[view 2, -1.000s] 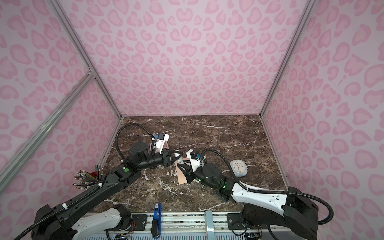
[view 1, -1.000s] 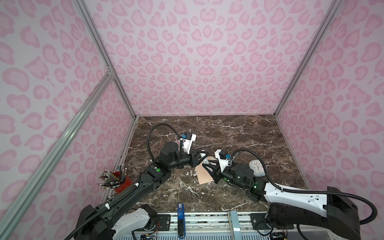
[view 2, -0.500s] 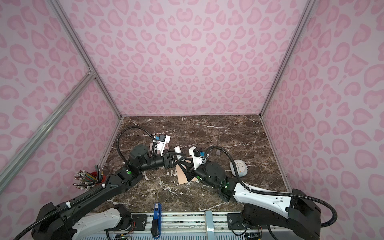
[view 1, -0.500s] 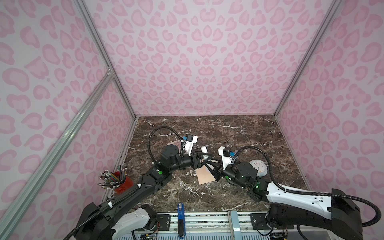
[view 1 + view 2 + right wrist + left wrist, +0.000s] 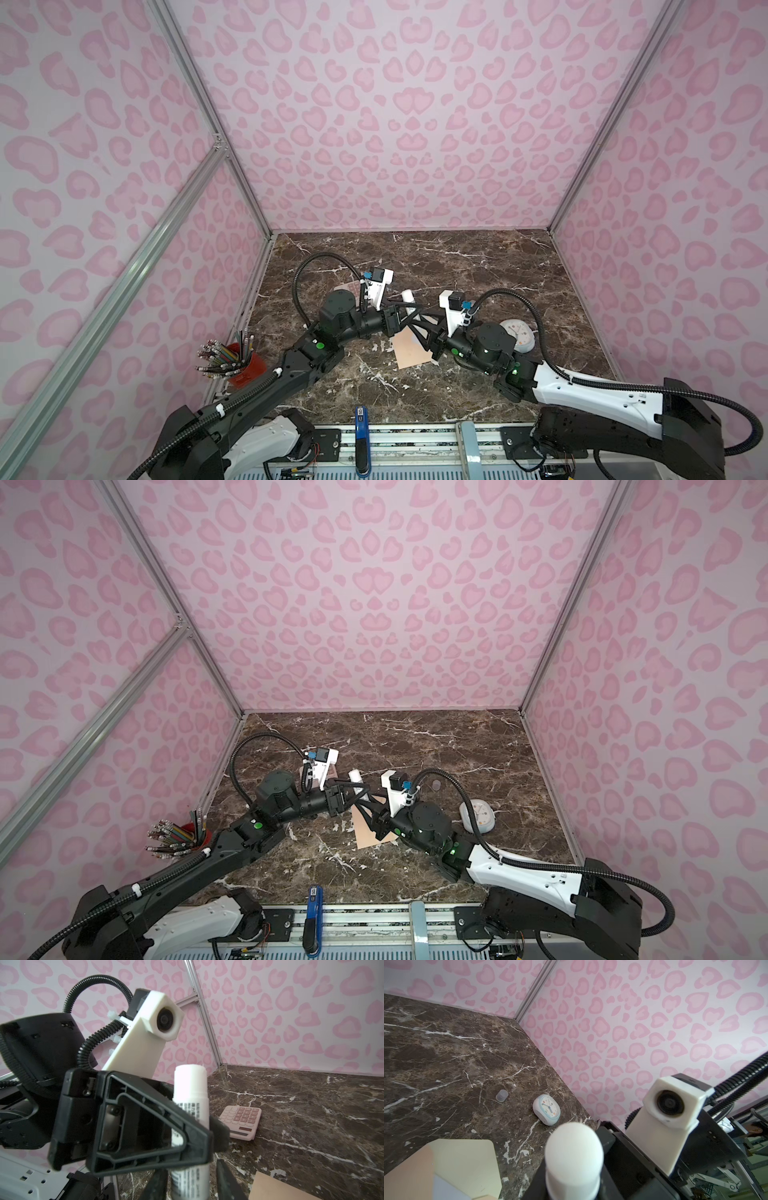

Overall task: Place the letter into the envelope and seal it
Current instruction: 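Draw the right gripper back toward the envelope while the left holds the glue stick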

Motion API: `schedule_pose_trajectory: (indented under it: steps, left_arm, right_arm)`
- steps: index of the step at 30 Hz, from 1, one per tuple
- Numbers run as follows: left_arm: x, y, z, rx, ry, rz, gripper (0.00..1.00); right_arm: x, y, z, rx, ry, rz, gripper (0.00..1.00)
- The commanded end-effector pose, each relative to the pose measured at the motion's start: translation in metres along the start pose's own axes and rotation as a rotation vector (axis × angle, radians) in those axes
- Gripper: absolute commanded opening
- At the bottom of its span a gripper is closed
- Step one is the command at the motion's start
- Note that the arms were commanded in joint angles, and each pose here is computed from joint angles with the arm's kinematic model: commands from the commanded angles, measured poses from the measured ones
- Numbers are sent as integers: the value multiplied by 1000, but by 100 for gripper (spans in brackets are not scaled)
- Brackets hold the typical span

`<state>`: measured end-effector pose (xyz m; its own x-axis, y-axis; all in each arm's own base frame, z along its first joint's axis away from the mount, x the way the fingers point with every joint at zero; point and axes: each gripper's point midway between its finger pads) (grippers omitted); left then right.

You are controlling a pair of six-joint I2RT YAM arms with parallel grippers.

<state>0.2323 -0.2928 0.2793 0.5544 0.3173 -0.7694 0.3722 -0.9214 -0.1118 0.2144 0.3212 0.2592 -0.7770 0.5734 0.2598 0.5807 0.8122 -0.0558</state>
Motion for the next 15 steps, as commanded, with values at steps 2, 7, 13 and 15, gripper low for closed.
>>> schedule_pose_trajectory:
  steps: [2,7,13,15]
  left_arm:
    - [18,-10,-17,-49,61,-151,11]
    - [57,-29,-23,-43,41,-326,10]
    - [97,-19,13,103,-70,-394,10]
    - [113,-15,30,155,-132,-417,10]
  right_arm:
    - [-19,-8,18,77,-46,88,48]
    - [-68,-35,33,148,-61,287,53]
    - [-149,-72,53,341,32,618,33]
    - [-163,-76,64,436,87,670,26]
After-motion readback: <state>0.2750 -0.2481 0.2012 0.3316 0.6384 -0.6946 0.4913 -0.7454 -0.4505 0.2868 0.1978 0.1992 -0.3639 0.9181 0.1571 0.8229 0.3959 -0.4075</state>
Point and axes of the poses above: each gripper's point midway between its finger pads, its own y axis out along the fingers, its own x axis along the line the jaws close on, z = x × y, and after that the axes turned 8 degrees about -y, right-handed
